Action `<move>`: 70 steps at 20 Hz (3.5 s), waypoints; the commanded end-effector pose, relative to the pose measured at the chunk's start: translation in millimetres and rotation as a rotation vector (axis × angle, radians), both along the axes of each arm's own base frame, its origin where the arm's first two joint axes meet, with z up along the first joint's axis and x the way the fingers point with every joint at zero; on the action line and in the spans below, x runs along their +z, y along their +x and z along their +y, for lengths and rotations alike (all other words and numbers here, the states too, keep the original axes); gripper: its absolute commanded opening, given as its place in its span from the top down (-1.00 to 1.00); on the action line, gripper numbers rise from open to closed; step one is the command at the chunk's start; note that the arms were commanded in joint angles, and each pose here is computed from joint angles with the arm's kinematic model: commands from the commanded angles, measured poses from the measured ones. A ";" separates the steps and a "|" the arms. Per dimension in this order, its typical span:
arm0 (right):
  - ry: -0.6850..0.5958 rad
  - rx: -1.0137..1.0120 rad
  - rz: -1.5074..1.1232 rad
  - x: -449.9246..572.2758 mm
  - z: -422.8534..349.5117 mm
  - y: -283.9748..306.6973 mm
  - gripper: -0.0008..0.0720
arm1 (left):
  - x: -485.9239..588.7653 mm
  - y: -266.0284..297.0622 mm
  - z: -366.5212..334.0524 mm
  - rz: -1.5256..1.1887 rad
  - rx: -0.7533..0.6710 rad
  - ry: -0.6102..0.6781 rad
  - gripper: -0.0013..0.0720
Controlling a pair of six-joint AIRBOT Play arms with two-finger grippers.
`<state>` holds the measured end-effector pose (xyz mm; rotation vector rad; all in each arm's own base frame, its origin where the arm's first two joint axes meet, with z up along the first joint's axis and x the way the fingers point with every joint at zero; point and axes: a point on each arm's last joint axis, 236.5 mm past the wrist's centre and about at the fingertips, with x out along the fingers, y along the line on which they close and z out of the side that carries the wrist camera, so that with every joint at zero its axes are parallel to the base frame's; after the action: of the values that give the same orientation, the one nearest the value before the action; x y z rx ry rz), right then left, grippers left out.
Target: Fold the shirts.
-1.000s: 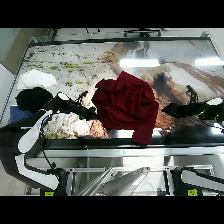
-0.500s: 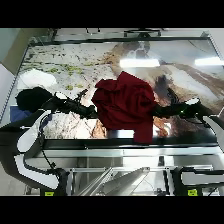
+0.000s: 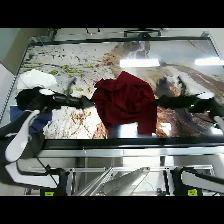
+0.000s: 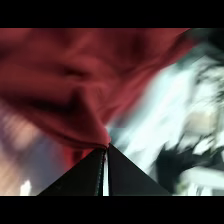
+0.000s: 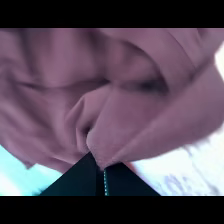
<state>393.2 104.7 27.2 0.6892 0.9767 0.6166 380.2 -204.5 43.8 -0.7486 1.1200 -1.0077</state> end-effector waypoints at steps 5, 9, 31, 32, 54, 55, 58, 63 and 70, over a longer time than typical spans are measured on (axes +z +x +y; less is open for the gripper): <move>0.032 -0.024 -1.046 380.7 -0.4 -103.9 0.93 | 409.4 -124.0 57.6 -1.034 -0.041 -0.594 0.91; -0.336 -0.236 -1.459 480.9 2.4 -182.9 0.92 | 481.9 -194.0 54.8 -1.321 0.019 -0.430 0.91; -0.060 -0.274 -0.319 91.6 -129.0 123.9 -0.08 | -65.3 28.7 132.8 0.307 0.018 0.301 -0.75; -0.094 -0.290 -0.289 92.6 -150.5 109.9 -0.08 | -66.3 13.9 126.0 0.344 -0.001 0.290 -0.75; -0.353 -0.383 0.185 -14.2 -292.2 -14.5 -0.08 | -163.6 -177.4 13.4 0.510 -0.039 0.519 0.57; -0.333 -0.351 0.230 -26.9 -287.0 -20.9 -0.09 | -163.4 -177.7 13.2 0.507 -0.043 0.518 0.91; -0.233 -0.263 0.353 -66.0 -264.3 -40.4 -0.51 | -161.0 -173.9 13.1 0.493 -0.049 0.519 0.91; -0.140 -0.183 0.481 -117.9 -230.6 -73.1 -0.45 | -136.1 -115.7 30.9 0.393 0.046 0.482 0.91; -0.111 -0.073 0.531 -136.1 -188.4 -86.0 -0.39 | -109.3 -67.6 55.5 0.290 0.124 0.455 0.91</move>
<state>311.6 -97.1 -100.2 0.8344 1.4168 0.2846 297.3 -157.0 -75.5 -0.5952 1.5160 -0.5145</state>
